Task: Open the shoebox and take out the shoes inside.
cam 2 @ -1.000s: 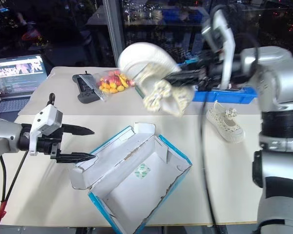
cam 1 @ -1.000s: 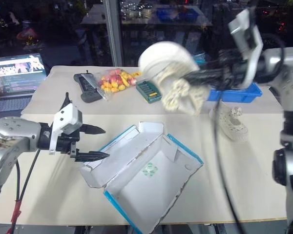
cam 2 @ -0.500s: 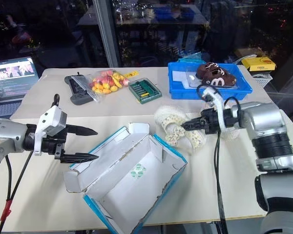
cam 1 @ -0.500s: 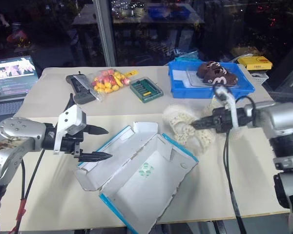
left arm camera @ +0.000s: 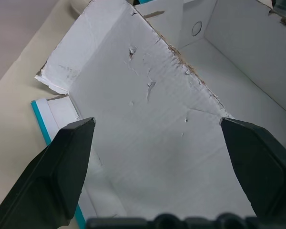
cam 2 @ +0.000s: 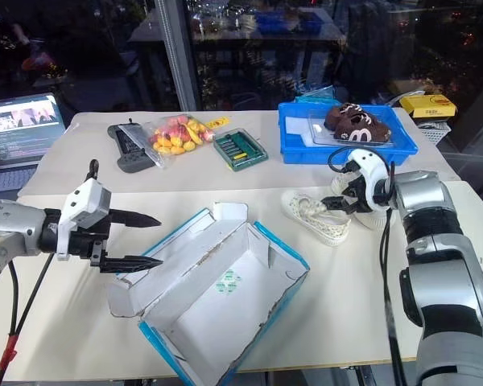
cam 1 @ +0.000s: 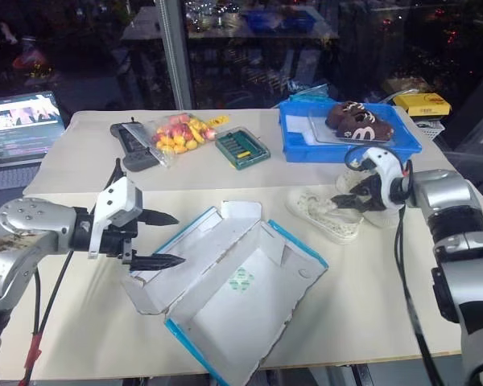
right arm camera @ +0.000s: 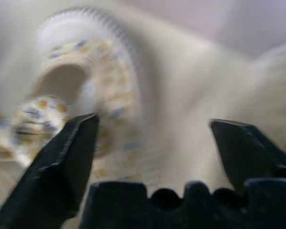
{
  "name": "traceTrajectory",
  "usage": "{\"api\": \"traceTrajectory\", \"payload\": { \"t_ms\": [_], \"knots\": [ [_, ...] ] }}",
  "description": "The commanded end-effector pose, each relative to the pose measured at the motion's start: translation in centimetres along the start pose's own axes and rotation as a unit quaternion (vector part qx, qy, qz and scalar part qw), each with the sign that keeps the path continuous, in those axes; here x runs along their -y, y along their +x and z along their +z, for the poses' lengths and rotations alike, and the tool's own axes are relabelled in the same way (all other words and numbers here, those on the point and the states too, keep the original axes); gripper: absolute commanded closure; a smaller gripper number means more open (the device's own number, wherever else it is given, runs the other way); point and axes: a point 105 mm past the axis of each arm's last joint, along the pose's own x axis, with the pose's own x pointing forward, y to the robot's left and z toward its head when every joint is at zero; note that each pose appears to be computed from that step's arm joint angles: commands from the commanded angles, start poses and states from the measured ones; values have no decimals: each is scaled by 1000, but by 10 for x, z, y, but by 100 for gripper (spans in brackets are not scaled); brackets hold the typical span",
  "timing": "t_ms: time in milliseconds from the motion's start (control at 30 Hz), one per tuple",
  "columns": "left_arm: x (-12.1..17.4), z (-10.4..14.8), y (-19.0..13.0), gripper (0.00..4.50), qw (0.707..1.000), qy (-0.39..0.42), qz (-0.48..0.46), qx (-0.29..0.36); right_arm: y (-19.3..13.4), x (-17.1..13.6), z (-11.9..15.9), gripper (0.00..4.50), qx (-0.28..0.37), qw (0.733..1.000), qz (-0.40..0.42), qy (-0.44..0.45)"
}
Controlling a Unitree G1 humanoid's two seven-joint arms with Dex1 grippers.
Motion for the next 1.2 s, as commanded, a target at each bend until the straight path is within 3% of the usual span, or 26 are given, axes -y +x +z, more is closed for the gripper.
{"api": "traceTrajectory", "payload": {
  "t_ms": [33, 167, 200, 300, 400, 533, 667, 767, 900, 1033, 1200],
  "knots": [
    [-1, 10, -8, 0, 1000, 21, 18, 5, -31, 19, 51, 6, 74, 994, -44, -63],
    [-8, 13, -10, 0, 999, 19, 43, 16, -48, 10, 81, 6, 121, 988, -8, -92],
    [-12, 16, -12, 0, 998, 26, 58, 25, -58, -1, 89, 6, 139, 978, 18, -152],
    [-25, 29, -26, 0, 989, 10, 112, 100, -82, -31, 76, 6, 133, 951, 81, -269],
    [-44, 23, -40, 0, 969, 15, 212, 126, -94, -35, 56, 6, 155, 945, 40, -285],
    [-62, -3, -54, 0, 925, -10, 358, 129, -101, -18, 39, 6, 201, 952, -90, -211],
    [-69, -44, -82, 0, 854, -76, 489, 161, -115, -1, 9, 6, 266, 952, -136, -60],
    [-56, -89, -93, 0, 804, -102, 570, 136, -113, -8, -38, 6, 290, 939, -187, 1],
    [-32, -110, -79, 0, 790, -109, 590, 126, -108, -23, -79, 6, 257, 934, -248, -24],
    [-13, -123, -60, 0, 784, -117, 597, 121, -100, -39, -84, 6, 278, 922, -270, 2],
    [4, -144, -29, 0, 789, -147, 590, 94, -68, -75, -107, 6, 255, 930, -257, 65]
  ]
}}
